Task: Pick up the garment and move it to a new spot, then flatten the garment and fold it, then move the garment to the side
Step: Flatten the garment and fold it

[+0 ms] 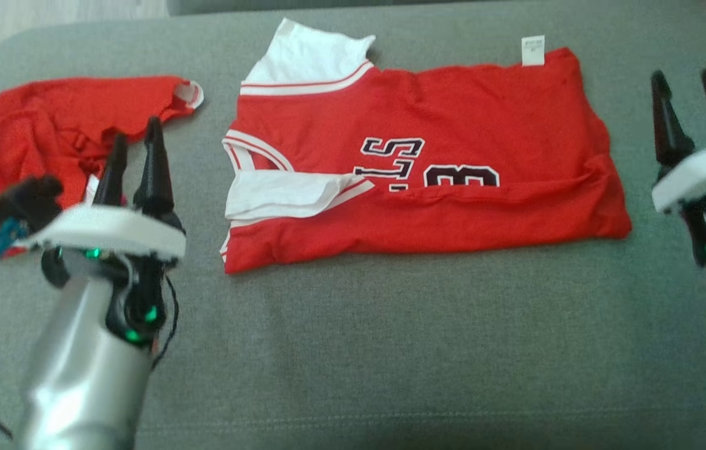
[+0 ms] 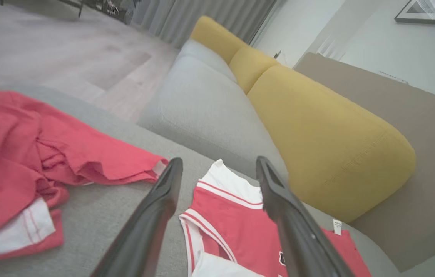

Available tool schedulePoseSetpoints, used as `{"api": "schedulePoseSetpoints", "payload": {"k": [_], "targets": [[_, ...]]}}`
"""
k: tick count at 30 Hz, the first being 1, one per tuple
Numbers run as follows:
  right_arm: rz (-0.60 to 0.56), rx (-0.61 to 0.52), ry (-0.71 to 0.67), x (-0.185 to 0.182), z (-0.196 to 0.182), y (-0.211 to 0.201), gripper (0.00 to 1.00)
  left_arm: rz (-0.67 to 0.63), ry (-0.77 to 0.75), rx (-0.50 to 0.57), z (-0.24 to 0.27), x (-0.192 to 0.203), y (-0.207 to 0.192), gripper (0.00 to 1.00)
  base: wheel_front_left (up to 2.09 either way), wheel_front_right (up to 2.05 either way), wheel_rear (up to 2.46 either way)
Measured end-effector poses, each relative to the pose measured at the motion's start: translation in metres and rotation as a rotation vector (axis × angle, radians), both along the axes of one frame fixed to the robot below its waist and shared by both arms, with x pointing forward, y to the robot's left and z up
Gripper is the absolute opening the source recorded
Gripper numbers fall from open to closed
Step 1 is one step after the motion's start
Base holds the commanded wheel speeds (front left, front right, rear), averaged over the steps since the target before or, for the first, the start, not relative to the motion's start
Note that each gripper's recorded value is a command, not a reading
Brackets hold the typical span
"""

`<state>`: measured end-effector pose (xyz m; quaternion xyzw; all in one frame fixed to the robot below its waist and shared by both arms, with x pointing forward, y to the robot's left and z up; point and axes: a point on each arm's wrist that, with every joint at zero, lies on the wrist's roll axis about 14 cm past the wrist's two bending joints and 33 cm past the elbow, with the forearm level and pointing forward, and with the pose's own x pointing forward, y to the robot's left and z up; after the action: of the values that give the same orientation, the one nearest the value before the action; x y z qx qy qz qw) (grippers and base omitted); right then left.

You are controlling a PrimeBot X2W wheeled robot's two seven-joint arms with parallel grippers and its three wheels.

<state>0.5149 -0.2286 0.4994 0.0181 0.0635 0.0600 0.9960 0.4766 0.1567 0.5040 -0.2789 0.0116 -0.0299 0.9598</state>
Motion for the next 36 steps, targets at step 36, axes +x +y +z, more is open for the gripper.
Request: {"api": "schedulePoseSetpoints", "payload": {"k": [36], "targets": [[-0.172,0.033,-0.032,-0.109,-0.043,0.0,1.0,-0.126,0.303,0.361,-0.12,-0.056,-0.053,1.0,0.0,0.0,0.0]]}}
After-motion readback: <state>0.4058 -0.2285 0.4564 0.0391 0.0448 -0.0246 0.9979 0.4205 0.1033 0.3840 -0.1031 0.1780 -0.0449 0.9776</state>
